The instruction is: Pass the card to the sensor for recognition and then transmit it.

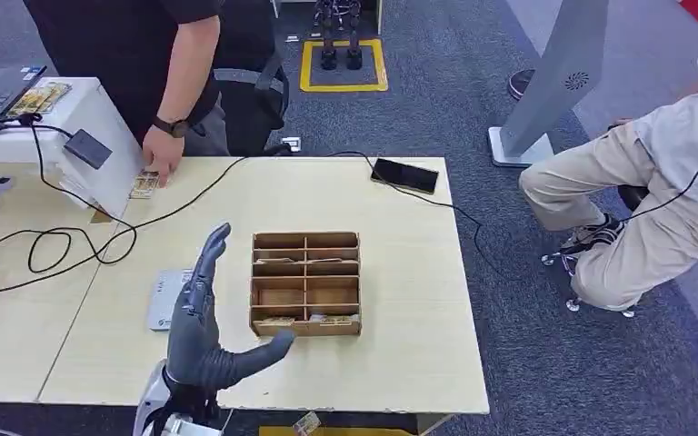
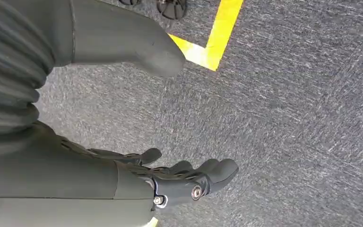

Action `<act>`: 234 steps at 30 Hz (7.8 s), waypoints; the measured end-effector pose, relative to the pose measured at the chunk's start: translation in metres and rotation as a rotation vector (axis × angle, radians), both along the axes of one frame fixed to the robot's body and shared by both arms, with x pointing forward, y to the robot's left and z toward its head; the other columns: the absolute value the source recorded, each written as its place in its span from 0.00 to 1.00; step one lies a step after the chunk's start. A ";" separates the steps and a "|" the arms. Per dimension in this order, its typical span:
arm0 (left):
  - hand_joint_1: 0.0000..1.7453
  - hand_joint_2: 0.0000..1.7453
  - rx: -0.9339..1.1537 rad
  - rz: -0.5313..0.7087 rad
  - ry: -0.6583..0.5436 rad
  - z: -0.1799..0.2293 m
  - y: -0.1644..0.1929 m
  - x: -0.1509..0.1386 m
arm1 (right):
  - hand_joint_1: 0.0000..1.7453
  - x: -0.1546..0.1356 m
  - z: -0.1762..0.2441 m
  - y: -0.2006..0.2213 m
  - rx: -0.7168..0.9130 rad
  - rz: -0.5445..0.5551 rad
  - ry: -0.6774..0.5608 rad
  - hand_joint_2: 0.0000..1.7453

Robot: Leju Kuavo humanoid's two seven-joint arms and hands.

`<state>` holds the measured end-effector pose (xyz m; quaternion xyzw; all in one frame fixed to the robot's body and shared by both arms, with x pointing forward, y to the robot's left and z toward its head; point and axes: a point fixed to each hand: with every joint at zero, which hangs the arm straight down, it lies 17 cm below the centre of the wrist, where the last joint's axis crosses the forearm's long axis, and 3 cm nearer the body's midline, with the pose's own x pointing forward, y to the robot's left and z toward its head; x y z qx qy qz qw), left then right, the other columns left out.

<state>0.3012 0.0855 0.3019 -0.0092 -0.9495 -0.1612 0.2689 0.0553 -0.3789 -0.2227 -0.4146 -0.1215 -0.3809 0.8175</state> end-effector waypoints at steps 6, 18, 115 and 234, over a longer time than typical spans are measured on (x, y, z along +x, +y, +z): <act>0.00 1.00 0.174 0.002 0.012 -0.023 -0.029 0.003 | 0.00 -0.001 0.000 0.000 0.003 -0.002 0.003 1.00; 0.00 1.00 0.621 0.103 0.044 -0.097 -0.072 0.035 | 0.00 -0.007 -0.001 -0.001 0.009 0.002 0.022 1.00; 0.00 1.00 0.776 0.425 0.114 -0.172 -0.093 0.065 | 0.00 0.004 -0.002 -0.001 0.012 0.086 0.033 1.00; 1.00 1.00 0.483 0.659 -0.168 -0.011 -0.022 0.115 | 0.00 0.020 -0.001 0.003 -0.001 0.213 0.040 1.00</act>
